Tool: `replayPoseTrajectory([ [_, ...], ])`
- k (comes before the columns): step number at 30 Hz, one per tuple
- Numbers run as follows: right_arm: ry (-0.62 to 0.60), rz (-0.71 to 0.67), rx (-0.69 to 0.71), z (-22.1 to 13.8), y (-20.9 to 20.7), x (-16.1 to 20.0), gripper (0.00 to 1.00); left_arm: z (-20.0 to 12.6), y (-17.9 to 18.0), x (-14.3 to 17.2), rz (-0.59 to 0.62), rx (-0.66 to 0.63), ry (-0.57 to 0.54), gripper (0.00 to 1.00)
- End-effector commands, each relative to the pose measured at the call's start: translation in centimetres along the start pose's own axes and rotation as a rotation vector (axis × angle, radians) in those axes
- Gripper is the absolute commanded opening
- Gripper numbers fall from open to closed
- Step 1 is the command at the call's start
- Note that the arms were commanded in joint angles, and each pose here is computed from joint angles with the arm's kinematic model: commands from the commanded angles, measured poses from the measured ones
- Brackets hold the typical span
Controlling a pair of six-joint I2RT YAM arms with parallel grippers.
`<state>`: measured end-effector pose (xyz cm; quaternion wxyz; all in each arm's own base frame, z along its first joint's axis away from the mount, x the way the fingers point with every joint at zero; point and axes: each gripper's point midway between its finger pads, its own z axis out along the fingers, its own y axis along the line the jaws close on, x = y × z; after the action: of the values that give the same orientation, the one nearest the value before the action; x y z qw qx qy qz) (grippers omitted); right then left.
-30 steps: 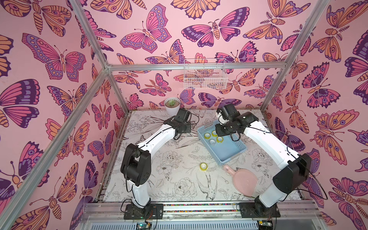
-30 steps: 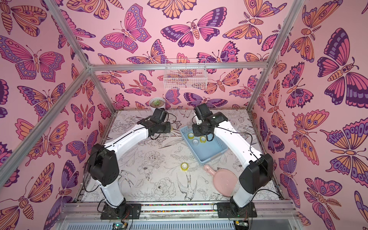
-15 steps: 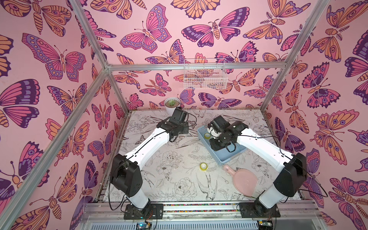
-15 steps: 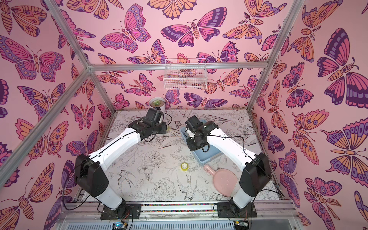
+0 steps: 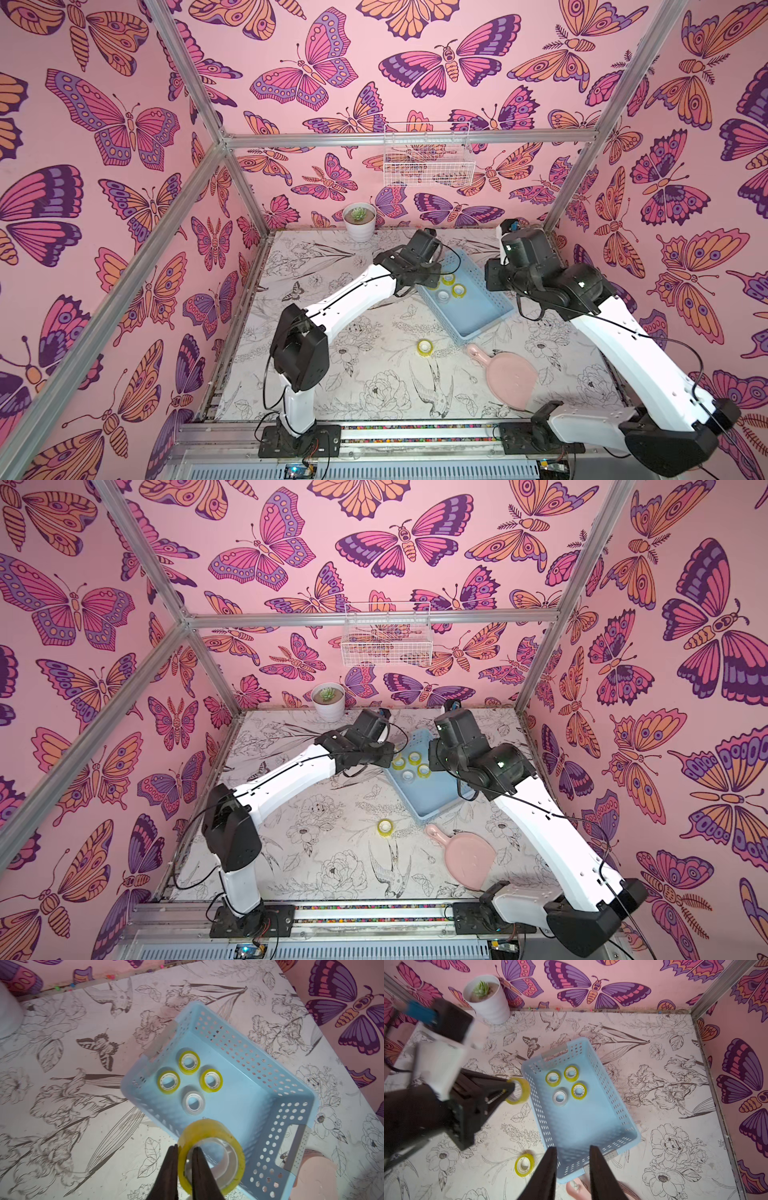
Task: Put the transparent tape into the storage box
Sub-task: Place the tape in the storage box.
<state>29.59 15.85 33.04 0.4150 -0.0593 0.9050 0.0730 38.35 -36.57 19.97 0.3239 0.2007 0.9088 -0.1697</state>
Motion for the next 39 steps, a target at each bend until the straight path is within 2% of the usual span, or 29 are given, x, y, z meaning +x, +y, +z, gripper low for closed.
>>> replayPoseTrajectory([
  [1,0.022,0.011,0.020,1.0,-0.1,0.5,0.32,3.5,-2.1,2.6,0.061,0.048,0.099,0.08],
  [8,0.068,0.003,-0.001,1.5,0.1,2.2,0.32,7.9,-5.1,5.4,0.115,0.080,0.198,0.08],
  [22,0.107,-0.006,-0.025,2.4,0.4,4.1,0.32,12.8,-5.5,9.5,0.157,0.027,0.343,0.11],
  [35,0.122,-0.018,-0.032,2.8,0.5,4.7,0.33,13.8,-4.1,11.1,0.161,-0.036,0.393,0.15],
  [39,0.125,-0.021,-0.033,2.9,0.5,4.8,0.33,13.8,-4.1,10.8,0.165,-0.042,0.384,0.24],
])
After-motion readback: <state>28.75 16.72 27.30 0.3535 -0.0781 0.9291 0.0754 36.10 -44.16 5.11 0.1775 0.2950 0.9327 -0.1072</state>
